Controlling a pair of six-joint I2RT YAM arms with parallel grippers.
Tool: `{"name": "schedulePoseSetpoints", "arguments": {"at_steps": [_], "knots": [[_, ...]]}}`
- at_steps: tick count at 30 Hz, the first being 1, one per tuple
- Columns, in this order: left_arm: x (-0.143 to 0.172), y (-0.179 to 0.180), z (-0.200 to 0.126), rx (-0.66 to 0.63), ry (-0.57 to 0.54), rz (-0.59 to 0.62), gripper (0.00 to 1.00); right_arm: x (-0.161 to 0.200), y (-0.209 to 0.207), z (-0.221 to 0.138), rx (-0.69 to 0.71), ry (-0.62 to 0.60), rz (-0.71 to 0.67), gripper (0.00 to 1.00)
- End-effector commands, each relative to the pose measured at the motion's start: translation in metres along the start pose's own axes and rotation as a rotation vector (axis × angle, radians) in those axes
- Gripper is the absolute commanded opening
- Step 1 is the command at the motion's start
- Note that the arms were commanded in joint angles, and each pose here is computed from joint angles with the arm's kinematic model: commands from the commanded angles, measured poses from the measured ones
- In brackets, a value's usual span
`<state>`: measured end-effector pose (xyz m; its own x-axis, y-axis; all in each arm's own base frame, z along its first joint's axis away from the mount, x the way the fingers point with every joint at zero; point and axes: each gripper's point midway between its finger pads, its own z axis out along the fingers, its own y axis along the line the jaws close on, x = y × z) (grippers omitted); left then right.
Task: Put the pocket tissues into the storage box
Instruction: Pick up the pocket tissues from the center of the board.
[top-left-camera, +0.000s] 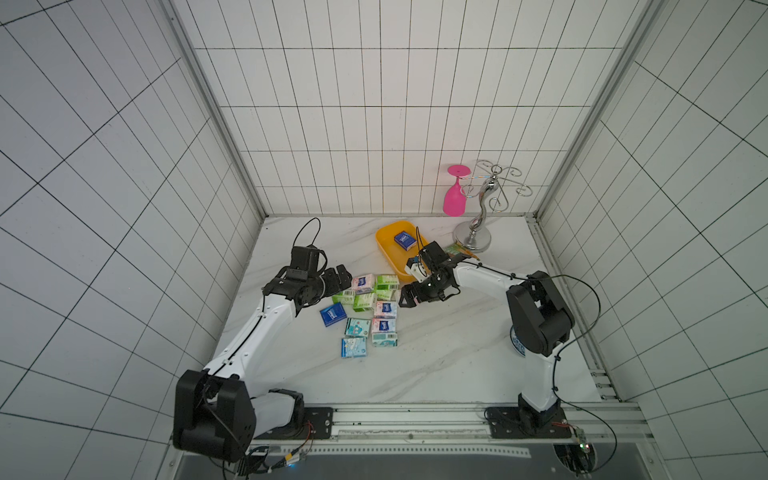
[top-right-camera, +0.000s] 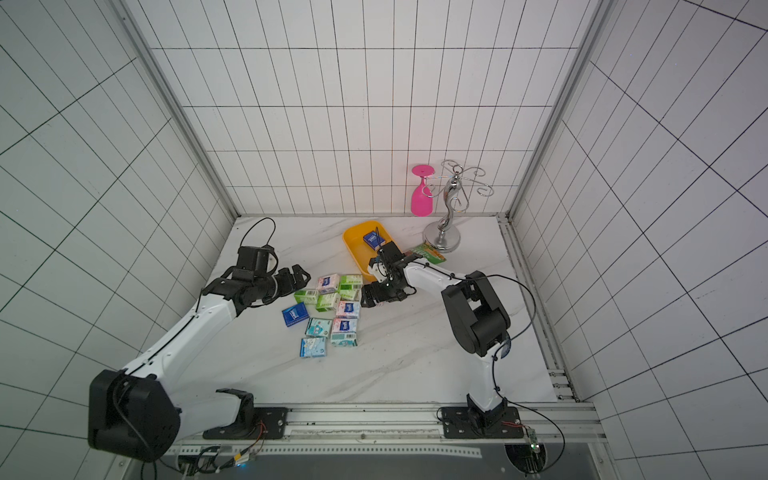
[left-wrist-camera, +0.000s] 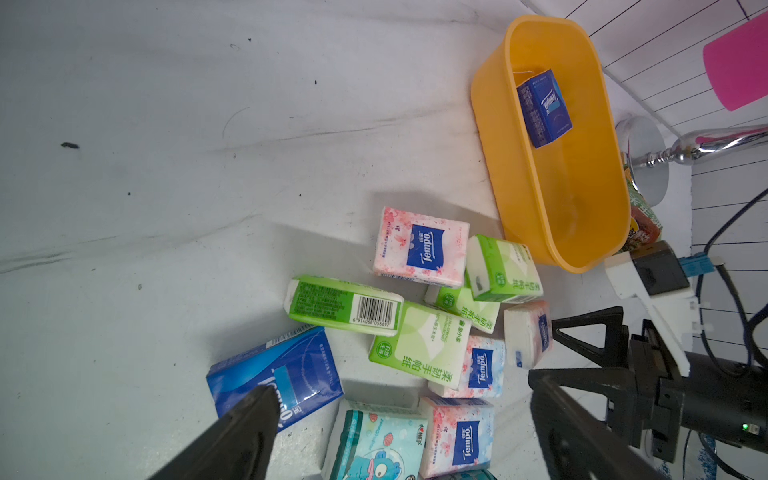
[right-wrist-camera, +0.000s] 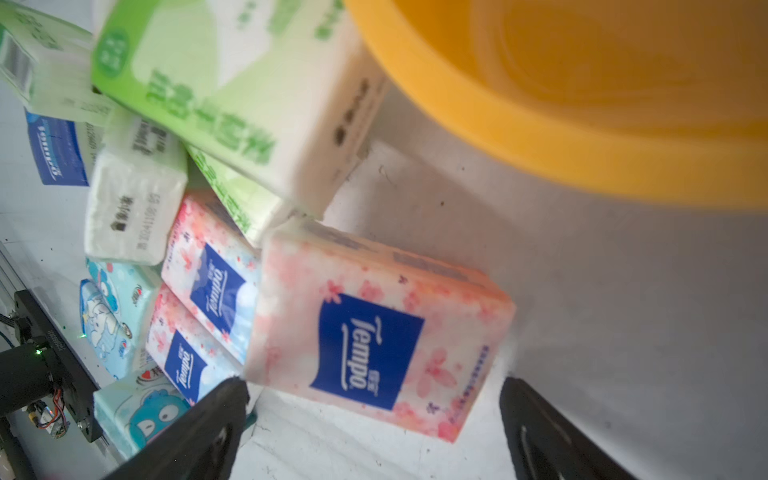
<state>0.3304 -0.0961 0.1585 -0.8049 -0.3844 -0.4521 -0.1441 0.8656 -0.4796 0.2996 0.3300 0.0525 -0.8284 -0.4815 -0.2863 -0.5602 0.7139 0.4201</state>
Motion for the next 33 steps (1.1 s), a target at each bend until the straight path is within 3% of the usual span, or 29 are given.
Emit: {"name": "schedulePoseSetpoints", "arguments": {"at_steps": [1,11,17,22,33], "knots": [[-0.002,0.002,-0.005,-0.013,-0.018,0.004,0.98,-0.016,0.009,0.005,-0.026,-0.024,-0.026,0.99],[-0.001,0.006,-0.006,-0.028,-0.021,0.012,0.98,-0.02,0.002,0.018,0.012,-0.018,0.032,1.0],[-0.001,0.007,-0.006,-0.029,-0.021,0.011,0.98,-0.016,0.001,0.021,0.005,-0.015,0.064,0.89],[-0.001,0.008,-0.006,-0.035,-0.027,0.011,0.98,-0.018,0.005,0.015,0.0,-0.031,0.079,0.7],[-0.005,0.003,-0.004,-0.01,-0.033,0.001,0.98,0.002,0.021,-0.029,-0.016,-0.052,0.105,0.67]]}}
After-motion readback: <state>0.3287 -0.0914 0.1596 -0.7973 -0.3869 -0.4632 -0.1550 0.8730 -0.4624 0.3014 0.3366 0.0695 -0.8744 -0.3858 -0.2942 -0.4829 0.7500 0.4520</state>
